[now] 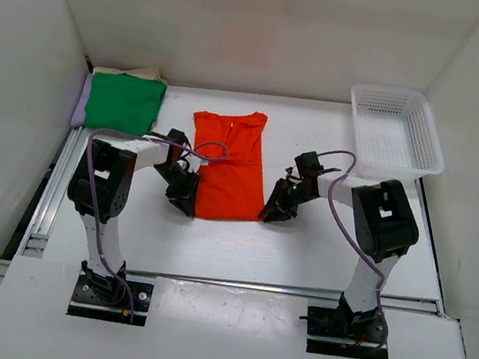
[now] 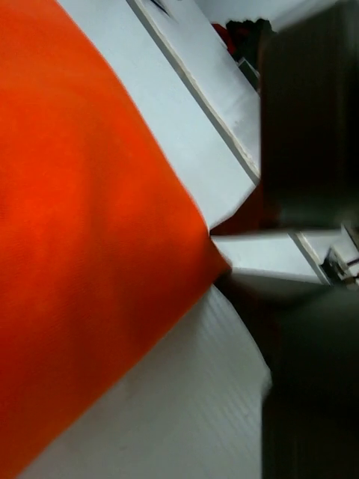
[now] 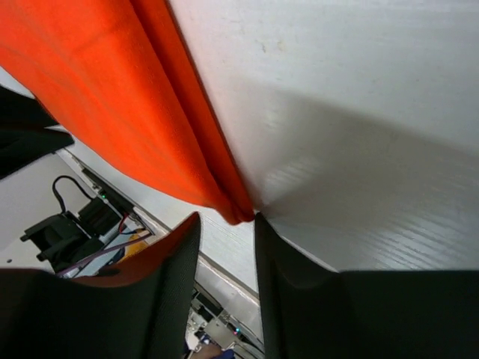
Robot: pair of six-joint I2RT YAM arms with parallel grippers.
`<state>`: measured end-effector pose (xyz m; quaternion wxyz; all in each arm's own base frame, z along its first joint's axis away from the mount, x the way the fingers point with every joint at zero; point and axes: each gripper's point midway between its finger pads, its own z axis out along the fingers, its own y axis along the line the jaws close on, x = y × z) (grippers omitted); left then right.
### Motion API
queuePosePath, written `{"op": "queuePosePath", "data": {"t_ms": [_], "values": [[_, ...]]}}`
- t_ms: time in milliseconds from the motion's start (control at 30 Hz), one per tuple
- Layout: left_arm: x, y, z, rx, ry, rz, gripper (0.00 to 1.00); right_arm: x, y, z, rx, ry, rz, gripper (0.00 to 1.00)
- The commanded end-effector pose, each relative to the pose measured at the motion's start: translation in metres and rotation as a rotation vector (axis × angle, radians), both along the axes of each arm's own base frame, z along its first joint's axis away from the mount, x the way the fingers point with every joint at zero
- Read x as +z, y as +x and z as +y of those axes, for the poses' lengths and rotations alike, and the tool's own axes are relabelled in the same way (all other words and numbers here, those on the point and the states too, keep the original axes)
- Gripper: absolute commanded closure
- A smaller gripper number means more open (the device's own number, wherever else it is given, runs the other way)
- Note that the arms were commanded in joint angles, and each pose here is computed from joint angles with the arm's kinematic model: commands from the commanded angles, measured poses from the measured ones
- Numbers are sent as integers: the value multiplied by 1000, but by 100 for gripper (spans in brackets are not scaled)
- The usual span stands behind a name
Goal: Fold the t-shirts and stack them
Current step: Grab one side of the 2/3 rectangular tshirt with both arms
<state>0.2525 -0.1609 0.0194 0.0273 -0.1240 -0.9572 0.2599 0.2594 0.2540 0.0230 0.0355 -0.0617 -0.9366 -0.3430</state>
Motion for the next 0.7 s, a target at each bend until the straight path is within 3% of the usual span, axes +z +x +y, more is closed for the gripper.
{"op": "queuePosePath", "data": {"t_ms": [0,67,133,167,267,500,667], "values": [[7,14,-11,-19,-50,-41,72,1,8,7,0,11,-3,66],[9,22,-13,-19,-54,-56,83,1,9,9,3,20,1,75],[6,21,-13,-19,-51,-47,89,2,9,9,4,21,1,82],[8,24,-14,-19,-54,-58,89,4,11,10,4,24,-7,90],[6,21,-13,-19,-52,-49,89,7,10,10,13,33,-9,98],[33,12,19,-6,103,-168,89,39,-3,4,36,51,-70,100],[61,-37,39,-66,243,-104,89,77,-36,-6,67,62,-130,100]]}}
